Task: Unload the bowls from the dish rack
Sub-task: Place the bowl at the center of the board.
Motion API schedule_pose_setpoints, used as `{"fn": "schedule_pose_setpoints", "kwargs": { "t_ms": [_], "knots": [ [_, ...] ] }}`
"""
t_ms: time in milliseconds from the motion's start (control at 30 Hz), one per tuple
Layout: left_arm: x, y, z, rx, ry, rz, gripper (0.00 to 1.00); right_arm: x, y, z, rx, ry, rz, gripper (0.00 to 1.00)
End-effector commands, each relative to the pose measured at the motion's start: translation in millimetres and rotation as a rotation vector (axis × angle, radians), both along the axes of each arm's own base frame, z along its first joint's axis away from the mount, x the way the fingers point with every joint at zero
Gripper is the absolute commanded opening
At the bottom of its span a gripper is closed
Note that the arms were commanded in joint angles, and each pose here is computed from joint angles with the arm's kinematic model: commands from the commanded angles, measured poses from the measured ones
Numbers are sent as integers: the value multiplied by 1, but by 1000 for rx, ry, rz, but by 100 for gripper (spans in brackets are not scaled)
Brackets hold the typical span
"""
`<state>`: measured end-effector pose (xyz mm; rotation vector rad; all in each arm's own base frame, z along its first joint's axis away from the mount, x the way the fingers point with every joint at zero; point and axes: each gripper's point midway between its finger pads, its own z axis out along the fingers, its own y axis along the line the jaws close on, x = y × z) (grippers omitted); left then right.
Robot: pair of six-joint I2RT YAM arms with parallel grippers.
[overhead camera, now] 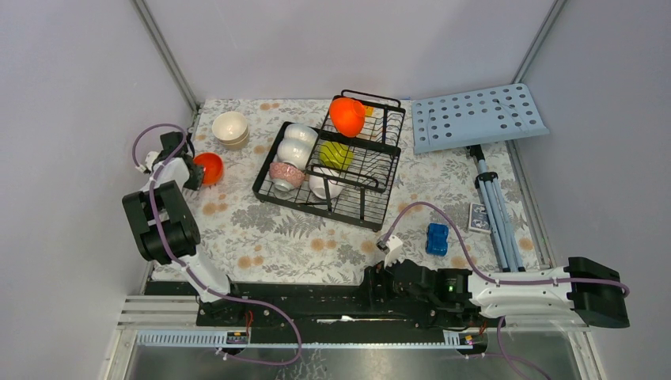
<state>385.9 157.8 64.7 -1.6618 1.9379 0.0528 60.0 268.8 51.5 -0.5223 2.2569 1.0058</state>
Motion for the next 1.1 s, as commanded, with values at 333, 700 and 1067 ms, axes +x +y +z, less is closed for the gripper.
{"fn": "schedule_pose_setpoints", "kwargs": {
  "t_ms": [333, 700, 1067],
  "knots": [
    [19, 24, 13, 88, -91, 80, 0, 5, -2, -5, -11, -20, -30, 89],
    [23, 21, -2, 64, -70, 59, 3, 8, -6, -9, -21, -22, -54, 90],
    [26, 14, 1, 51, -81, 5, 43, 8, -6, -8, -19, -21, -53, 91]
  ]
}}
